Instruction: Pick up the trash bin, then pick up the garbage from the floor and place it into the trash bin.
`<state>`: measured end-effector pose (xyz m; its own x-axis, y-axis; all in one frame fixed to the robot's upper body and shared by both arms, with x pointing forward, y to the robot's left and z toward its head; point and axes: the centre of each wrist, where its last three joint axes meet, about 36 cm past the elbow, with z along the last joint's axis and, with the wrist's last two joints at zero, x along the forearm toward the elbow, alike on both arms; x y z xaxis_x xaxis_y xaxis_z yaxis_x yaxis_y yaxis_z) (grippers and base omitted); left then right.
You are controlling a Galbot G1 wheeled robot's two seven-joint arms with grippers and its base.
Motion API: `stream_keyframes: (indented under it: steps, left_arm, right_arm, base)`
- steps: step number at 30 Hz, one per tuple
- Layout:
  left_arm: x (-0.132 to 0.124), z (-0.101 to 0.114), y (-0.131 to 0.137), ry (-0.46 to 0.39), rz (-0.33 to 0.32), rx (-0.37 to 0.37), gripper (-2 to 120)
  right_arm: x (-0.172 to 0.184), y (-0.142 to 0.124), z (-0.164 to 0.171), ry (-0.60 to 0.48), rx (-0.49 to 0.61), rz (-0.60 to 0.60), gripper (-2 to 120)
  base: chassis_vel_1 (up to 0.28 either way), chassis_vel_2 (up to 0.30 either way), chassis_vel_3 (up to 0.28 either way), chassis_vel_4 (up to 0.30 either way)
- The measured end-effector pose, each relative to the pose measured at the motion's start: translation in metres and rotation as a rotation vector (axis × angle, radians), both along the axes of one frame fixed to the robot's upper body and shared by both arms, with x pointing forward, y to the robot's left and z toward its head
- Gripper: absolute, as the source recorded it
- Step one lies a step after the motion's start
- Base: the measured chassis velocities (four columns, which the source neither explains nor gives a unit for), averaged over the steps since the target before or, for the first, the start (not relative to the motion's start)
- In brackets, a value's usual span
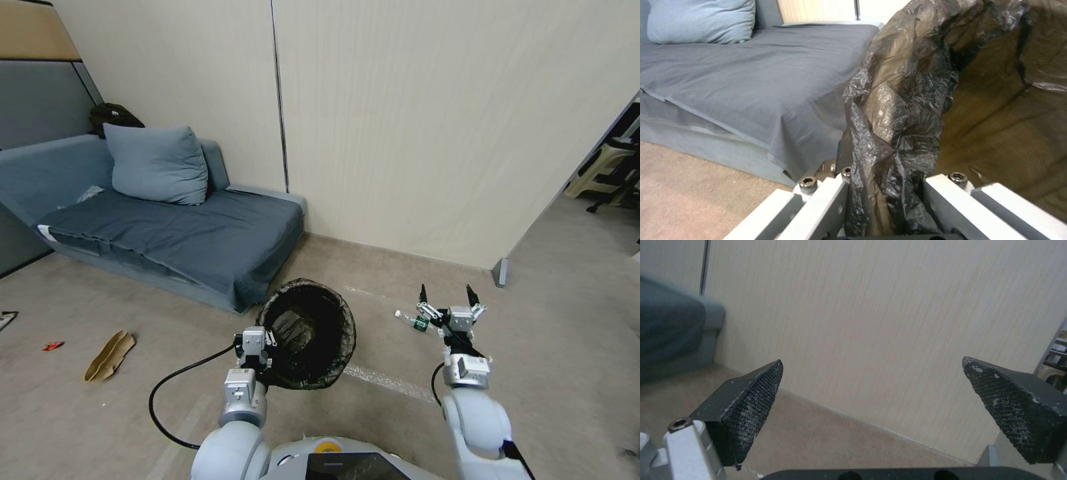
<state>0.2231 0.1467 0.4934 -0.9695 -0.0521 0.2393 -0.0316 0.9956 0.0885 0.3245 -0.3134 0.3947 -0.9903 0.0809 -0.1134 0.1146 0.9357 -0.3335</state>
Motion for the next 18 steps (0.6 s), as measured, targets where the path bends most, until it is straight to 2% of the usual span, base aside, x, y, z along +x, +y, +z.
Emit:
stream_keyframes:
  steps: [9, 12, 18]
  left_arm:
    - [-0.001, 0.0, -0.001, -0.004, -0.004, 0.008, 1]
    - [-0.001, -0.001, -0.002, -0.005, -0.006, 0.011, 1]
    - [-0.003, -0.001, -0.002, -0.007, -0.007, 0.022, 1]
  right_arm:
    - [0.004, -0.006, -0.004, 0.016, -0.012, 0.011, 100]
    - [0.011, -0.016, -0.016, 0.038, -0.05, 0.058, 100]
    - [0.029, -0.056, -0.056, 0.134, -0.203, 0.233, 100]
  base:
    - [0.0, 0.0, 0.0, 0.0]
    - [0.0, 0.0, 0.0, 0.0]
    - [0.0, 0.0, 0.0, 0.0]
